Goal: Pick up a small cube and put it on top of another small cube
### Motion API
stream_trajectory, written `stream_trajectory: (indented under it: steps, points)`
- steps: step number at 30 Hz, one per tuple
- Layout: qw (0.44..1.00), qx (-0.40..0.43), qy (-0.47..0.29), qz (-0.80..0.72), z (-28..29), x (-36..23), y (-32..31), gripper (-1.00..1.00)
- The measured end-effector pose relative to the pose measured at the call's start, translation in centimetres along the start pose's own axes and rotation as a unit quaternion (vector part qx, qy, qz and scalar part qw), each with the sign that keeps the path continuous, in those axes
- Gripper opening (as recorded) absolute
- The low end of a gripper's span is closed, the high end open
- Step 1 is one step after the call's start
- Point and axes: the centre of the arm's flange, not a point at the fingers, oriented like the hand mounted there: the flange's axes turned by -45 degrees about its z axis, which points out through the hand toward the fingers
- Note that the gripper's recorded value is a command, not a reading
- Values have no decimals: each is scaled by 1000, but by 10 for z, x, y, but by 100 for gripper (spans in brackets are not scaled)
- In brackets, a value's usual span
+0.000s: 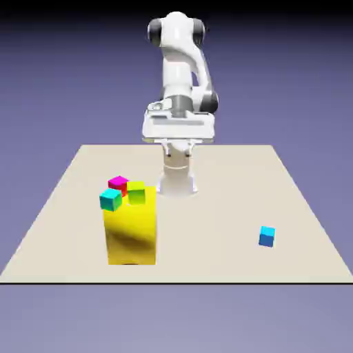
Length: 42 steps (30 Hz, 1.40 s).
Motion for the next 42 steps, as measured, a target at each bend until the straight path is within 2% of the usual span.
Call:
stream_trajectory:
  steps: [11,23,26,31,32,34,39,42]
  points:
    - [978,32,-181,96,97,-45,-133,0]
    - [918,-44,-357,163,161,-170,-281,0]
    - [908,-64,-378,170,166,-195,-300,0]
    - [908,-64,-378,170,212,-239,-301,0]
    - [908,-64,-378,170,216,-244,-301,-100]
    - [908,-64,-378,170,216,-244,-301,-100]
    - [908,-64,-378,170,170,-198,-300,-100]
    - [906,-80,-369,189,172,-147,-249,-100]
